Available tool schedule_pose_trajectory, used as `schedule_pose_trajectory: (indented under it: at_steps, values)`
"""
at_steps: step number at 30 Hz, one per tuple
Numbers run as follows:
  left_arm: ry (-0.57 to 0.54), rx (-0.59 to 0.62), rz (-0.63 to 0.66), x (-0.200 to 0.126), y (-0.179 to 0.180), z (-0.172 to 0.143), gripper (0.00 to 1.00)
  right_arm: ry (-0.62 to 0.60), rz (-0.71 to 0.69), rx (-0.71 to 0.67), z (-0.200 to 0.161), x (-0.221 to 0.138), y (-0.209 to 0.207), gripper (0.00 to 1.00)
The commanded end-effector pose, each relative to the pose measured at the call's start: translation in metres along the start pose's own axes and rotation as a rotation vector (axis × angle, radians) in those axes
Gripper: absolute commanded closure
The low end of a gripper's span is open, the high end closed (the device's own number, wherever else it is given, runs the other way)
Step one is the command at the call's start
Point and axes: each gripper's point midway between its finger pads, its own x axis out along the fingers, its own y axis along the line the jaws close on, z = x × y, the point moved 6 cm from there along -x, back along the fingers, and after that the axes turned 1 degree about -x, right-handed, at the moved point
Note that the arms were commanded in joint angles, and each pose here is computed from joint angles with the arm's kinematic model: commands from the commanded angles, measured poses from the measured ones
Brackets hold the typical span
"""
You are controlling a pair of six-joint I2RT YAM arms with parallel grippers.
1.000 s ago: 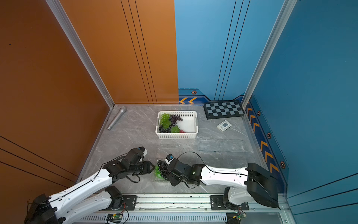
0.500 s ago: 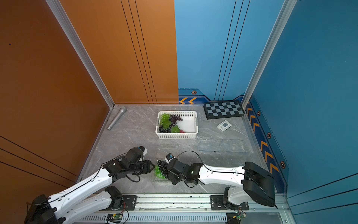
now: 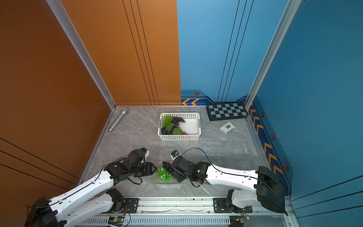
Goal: Pack grapes into containers
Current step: Adjust the grape in the packing box.
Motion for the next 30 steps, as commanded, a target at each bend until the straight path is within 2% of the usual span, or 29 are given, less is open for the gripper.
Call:
schedule_pose_trajectory:
  at_steps: [1, 7, 13, 16, 18, 22, 30]
  values:
    - [-0.005, 0.015, -0.015, -0.006, -0.005, 0.005, 0.52, 0.027, -0.057, -0.024, -0.005, 0.003, -0.008, 0.57]
    - [-0.022, 0.027, -0.035, -0.012, -0.011, 0.010, 0.52, -0.027, -0.056, -0.006, 0.004, -0.009, -0.009, 0.47]
    - [-0.082, 0.035, -0.038, -0.023, -0.018, 0.025, 0.51, -0.110, -0.028, 0.030, 0.022, -0.021, -0.015, 0.44]
    - [-0.112, 0.026, -0.024, -0.026, -0.017, 0.035, 0.51, -0.132, 0.039, 0.037, 0.031, -0.015, -0.004, 0.49]
    - [-0.124, 0.013, -0.013, -0.027, -0.016, 0.043, 0.51, -0.113, 0.061, 0.034, 0.033, -0.002, 0.002, 0.57]
    - [-0.132, 0.000, 0.024, -0.024, -0.013, 0.054, 0.51, -0.069, 0.104, 0.035, 0.031, 0.024, 0.016, 0.68]
    - [-0.127, -0.026, 0.026, -0.008, -0.009, 0.061, 0.51, -0.040, 0.130, 0.046, 0.011, 0.037, 0.034, 0.69]
